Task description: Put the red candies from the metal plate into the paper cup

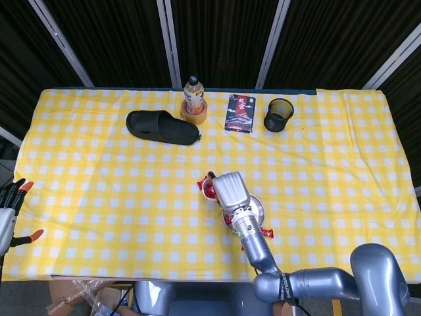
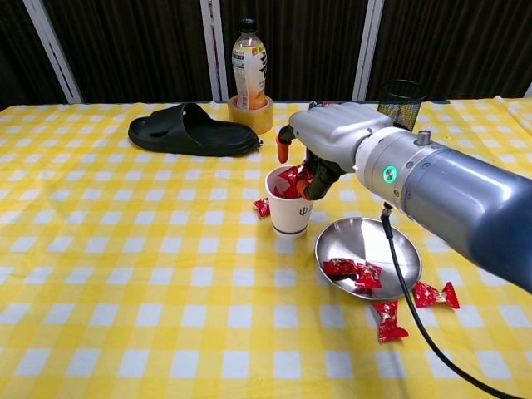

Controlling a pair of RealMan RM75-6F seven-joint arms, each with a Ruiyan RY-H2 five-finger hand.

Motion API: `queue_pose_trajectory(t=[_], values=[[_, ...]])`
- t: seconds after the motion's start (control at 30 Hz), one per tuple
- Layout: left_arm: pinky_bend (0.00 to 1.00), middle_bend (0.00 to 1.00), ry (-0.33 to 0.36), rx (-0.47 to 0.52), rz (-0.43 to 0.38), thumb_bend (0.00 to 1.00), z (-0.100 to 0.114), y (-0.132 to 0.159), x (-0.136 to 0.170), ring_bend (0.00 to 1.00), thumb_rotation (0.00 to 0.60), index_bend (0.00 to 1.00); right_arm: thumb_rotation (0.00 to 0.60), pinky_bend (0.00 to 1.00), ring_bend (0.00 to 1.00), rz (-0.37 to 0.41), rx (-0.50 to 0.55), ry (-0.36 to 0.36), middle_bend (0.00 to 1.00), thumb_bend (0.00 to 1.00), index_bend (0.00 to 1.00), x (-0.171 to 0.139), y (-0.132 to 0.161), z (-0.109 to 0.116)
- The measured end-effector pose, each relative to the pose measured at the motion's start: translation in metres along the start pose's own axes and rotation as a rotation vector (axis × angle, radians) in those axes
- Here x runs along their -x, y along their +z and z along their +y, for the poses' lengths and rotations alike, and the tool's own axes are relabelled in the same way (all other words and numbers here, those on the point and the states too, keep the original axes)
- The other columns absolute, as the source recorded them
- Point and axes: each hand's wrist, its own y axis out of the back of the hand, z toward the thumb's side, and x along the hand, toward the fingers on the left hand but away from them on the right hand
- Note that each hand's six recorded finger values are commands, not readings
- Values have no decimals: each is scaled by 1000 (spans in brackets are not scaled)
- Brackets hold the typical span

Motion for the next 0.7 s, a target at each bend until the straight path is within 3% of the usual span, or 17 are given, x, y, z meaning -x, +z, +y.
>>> queue_pose_trajectory(t=[0.7], values=[[0, 0, 4, 2, 0, 48, 1, 0, 0, 0, 600, 5, 600, 978, 922, 13, -2, -28, 855, 504, 221, -12, 5, 7]])
